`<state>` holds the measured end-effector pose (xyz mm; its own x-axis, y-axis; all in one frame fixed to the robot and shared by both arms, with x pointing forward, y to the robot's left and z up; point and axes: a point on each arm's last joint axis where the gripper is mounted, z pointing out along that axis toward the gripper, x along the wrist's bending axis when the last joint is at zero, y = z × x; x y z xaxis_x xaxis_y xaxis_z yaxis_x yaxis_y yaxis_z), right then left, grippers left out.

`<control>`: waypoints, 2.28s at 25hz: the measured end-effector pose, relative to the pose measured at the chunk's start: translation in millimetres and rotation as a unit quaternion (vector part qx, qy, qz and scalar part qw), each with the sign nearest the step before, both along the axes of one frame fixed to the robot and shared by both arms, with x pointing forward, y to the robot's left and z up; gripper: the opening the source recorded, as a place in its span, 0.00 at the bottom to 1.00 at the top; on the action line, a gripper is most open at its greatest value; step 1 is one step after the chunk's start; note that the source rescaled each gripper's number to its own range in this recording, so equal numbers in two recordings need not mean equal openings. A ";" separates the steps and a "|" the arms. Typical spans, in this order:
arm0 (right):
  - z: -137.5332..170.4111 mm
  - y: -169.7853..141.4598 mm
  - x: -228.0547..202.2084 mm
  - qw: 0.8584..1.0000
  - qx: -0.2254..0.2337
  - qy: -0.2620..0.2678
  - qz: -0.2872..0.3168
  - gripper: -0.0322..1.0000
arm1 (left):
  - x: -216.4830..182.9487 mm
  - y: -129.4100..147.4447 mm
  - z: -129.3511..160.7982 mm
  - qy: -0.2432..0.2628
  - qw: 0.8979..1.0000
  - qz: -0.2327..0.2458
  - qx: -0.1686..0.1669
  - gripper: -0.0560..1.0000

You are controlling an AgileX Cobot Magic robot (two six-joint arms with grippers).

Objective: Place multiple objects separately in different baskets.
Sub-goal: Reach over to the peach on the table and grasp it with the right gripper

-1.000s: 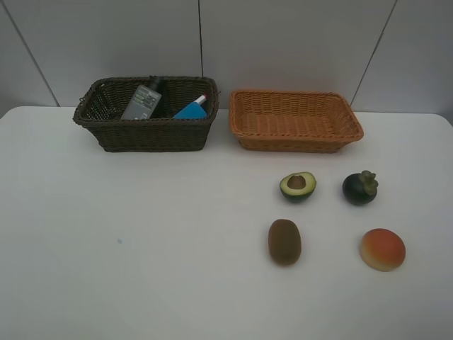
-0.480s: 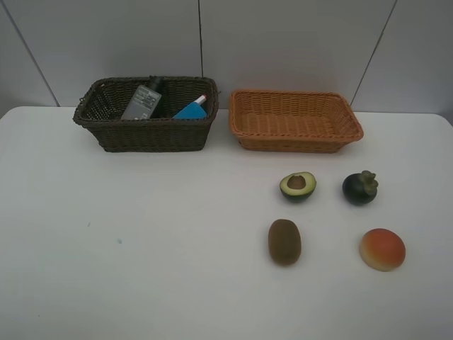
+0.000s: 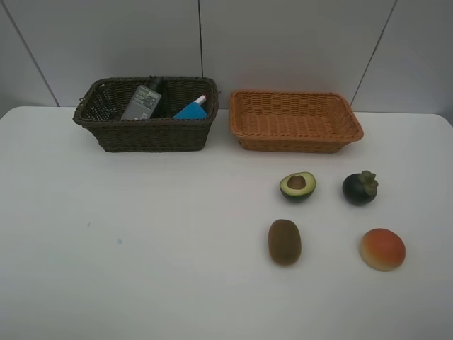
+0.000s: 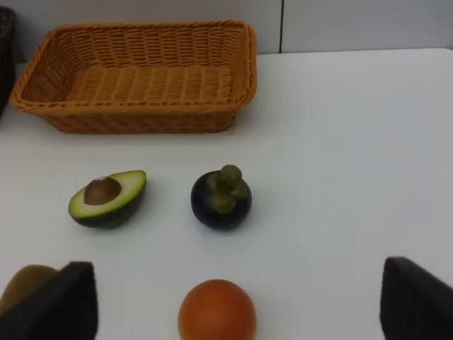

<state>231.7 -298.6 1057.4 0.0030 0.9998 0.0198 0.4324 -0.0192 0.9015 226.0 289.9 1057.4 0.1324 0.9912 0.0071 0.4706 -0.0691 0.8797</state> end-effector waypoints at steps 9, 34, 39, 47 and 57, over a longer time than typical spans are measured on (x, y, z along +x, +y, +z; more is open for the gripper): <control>0.0 0.0 0.0 1.000 0.000 0.000 0.000 1.00 | 5.4 -0.2 -3.4 -0.018 1.000 -0.002 0.000 0.87; 0.0 -0.8 14.6 0.999 0.011 0.046 -0.012 1.00 | 5.4 -0.2 -3.4 -0.018 1.000 -0.002 0.000 0.87; -7.4 -1.2 65.1 0.979 0.027 0.200 -0.033 1.00 | 5.4 -0.2 -3.4 -0.018 1.000 -0.002 0.000 0.87; -24.7 1.6 155.7 0.920 0.034 0.388 -0.037 1.00 | 5.4 -0.2 -3.3 -0.018 1.000 -0.002 0.000 0.87; -71.8 31.2 200.1 0.862 0.021 0.506 0.016 1.00 | 5.4 -0.3 -3.3 -0.018 1.000 -0.002 0.000 0.87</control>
<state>431.7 -267.4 985.5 0.0132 0.9982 0.0588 0.9980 -0.0168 0.0606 231.4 289.6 1054.1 0.1362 0.9906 0.0121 0.4375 -0.0711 0.8964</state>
